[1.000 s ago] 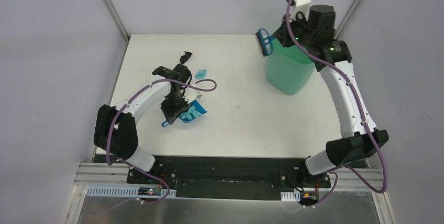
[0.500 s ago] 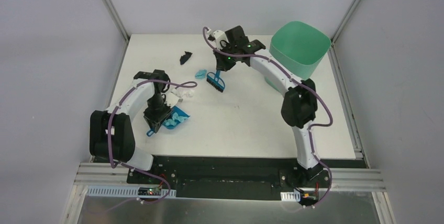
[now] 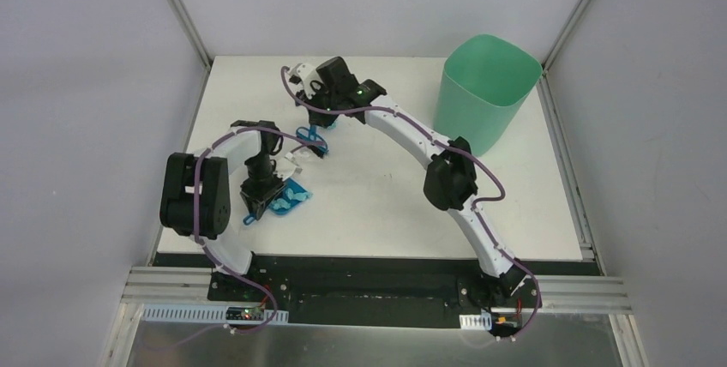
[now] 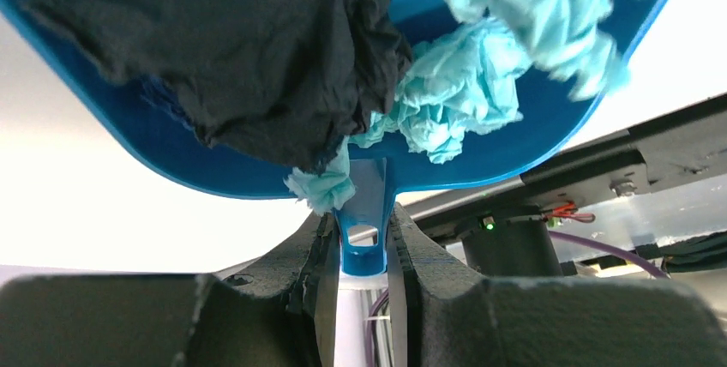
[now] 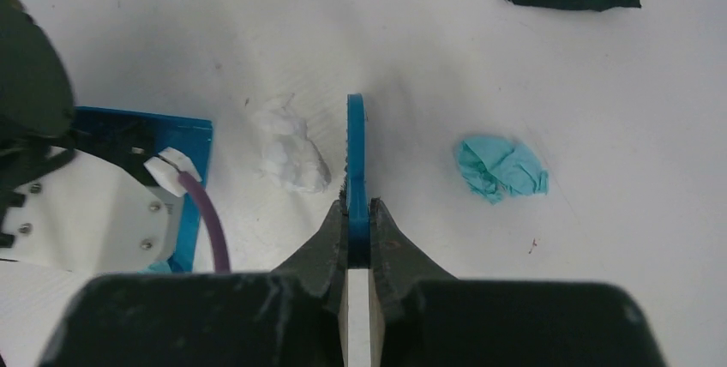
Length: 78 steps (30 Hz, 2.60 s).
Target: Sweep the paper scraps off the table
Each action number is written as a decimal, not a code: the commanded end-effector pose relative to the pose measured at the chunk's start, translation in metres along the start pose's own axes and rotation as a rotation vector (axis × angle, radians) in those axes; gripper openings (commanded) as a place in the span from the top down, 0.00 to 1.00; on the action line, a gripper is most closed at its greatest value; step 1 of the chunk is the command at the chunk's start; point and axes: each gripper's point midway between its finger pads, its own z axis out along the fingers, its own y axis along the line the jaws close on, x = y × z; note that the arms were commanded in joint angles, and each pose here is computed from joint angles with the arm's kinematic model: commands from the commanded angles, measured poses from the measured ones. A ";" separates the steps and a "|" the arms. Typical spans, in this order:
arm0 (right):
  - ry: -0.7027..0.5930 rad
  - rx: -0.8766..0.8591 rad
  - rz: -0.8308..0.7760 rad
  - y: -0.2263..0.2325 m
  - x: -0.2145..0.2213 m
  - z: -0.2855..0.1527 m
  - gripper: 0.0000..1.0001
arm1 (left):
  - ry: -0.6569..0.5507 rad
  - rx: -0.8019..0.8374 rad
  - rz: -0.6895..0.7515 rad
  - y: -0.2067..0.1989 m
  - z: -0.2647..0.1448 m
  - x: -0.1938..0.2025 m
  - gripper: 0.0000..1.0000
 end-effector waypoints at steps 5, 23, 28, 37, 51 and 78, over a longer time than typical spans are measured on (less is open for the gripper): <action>0.001 -0.235 0.144 0.054 -0.003 -0.005 1.00 | -0.033 -0.065 0.034 0.025 0.011 -0.024 1.00; -0.063 -0.207 0.157 0.064 -0.035 -0.104 1.00 | -0.208 -0.152 0.058 0.035 -0.007 -0.047 1.00; -0.093 -0.062 0.162 0.026 -0.039 -0.130 1.00 | -0.310 -0.130 0.119 0.024 -0.018 -0.054 1.00; -0.219 0.125 0.187 -0.039 -0.051 -0.227 1.00 | -0.437 -0.095 0.141 0.010 -0.057 -0.067 1.00; -0.328 0.913 0.209 -0.187 -0.008 -0.461 1.00 | -0.483 -0.138 0.217 -0.022 -0.108 -0.084 1.00; -0.019 0.388 0.539 -0.198 0.095 -0.316 1.00 | -0.576 -0.101 0.263 -0.066 -0.125 -0.077 1.00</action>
